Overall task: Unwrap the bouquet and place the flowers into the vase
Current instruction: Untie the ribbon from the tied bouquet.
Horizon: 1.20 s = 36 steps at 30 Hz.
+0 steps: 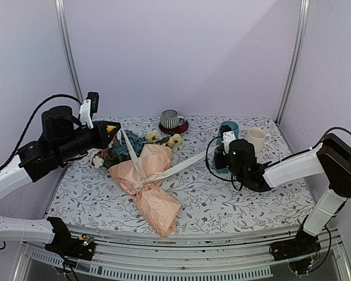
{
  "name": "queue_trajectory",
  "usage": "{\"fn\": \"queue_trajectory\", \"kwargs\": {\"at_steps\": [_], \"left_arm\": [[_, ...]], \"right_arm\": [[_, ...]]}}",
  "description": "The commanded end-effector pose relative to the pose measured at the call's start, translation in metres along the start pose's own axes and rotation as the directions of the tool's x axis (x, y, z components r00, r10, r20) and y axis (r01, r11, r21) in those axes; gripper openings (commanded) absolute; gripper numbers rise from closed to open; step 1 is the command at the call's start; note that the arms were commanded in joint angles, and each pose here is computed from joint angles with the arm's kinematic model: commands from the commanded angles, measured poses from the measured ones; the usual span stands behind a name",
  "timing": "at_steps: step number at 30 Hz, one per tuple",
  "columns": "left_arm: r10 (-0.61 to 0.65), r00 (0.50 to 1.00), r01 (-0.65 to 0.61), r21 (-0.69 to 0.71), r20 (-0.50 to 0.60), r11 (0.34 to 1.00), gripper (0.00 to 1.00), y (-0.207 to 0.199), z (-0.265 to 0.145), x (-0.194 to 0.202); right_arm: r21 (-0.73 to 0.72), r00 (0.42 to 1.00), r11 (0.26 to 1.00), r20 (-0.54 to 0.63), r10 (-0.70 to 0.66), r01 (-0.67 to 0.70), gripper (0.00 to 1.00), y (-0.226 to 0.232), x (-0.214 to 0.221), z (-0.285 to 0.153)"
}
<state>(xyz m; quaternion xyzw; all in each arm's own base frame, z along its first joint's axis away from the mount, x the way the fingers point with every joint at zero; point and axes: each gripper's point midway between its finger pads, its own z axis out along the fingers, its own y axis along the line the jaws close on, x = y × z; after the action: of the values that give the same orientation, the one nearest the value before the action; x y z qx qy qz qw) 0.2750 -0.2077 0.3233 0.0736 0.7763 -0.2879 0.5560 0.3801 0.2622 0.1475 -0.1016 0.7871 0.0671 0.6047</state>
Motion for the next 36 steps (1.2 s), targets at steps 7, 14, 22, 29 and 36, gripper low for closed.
{"fn": "queue_trajectory", "kwargs": {"at_steps": [7,14,22,29,36], "left_arm": [[0.036,0.999,-0.036,-0.008,0.040,0.999,0.00,-0.004,-0.003,-0.025],[0.054,0.996,-0.051,-0.040,0.067,0.998,0.00,0.000,-0.018,-0.038],[0.064,0.993,-0.058,-0.069,0.097,0.996,0.00,0.005,-0.034,-0.048],[0.068,0.993,-0.058,-0.103,0.098,0.993,0.00,0.012,-0.043,-0.049],[0.079,0.990,-0.062,-0.140,0.114,0.988,0.00,0.018,-0.055,-0.056]], "right_arm": [[0.055,0.995,0.995,0.054,0.082,-0.084,0.02,-0.037,-0.020,-0.008],[0.072,0.994,0.993,0.061,0.091,-0.095,0.02,-0.046,-0.022,-0.010],[0.095,0.992,0.990,0.074,0.098,-0.105,0.02,-0.056,-0.026,-0.013],[0.129,0.990,0.985,0.096,0.104,-0.116,0.02,-0.073,-0.033,-0.019],[0.158,0.986,0.978,0.122,0.116,-0.135,0.02,-0.088,-0.039,-0.027]]}}
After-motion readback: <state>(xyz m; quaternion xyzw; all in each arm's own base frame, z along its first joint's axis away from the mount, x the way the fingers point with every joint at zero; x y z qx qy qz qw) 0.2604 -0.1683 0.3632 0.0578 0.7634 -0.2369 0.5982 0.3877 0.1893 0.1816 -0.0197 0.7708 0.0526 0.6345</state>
